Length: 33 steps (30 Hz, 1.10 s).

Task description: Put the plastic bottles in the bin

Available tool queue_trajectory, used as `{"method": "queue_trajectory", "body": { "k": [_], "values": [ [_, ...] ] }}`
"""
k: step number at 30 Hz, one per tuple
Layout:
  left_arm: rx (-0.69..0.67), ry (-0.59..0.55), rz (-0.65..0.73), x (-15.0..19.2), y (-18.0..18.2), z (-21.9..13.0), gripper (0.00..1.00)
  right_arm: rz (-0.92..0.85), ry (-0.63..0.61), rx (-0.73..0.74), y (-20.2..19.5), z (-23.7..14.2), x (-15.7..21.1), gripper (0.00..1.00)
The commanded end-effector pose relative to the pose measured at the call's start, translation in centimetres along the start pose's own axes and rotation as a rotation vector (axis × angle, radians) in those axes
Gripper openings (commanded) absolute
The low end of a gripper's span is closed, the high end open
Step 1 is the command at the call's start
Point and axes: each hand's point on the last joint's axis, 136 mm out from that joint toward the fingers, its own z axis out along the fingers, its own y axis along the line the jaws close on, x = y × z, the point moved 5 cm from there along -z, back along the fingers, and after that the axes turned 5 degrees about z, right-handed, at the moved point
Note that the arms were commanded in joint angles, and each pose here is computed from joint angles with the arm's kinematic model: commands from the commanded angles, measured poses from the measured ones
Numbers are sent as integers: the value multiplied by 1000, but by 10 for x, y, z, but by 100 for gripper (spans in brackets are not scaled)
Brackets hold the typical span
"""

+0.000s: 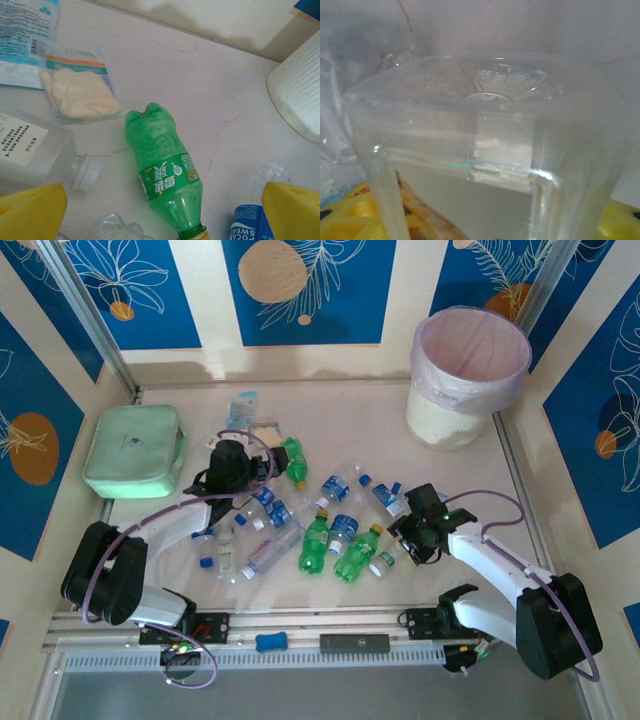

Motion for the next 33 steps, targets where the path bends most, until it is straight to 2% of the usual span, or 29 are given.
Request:
{"method": "queue_trajectory", "body": {
  "k": [1,7,14,22,28,33],
  "values": [
    [-44,-22,-21,-2,6,-6,100,-42,-36,-6,7,-22,-3,54],
    [-52,-53,-61,-8,13,-10,100,-163,-104,-115,31,-69,-8,46],
    [-51,-41,-79,-7,27,-21,100,-419,-210,-296,100,-138,-33,44],
    [-47,-42,-81,-15,35,-13,100,-606,-372,-450,192,-205,-95,44],
    [1,-60,-99,-24,29,-8,100,-610,-510,-524,247,-247,-157,44],
    [-29,-50,-52,-24,31,-19,100,-564,-601,-574,278,-275,-212,44]
  ]
}}
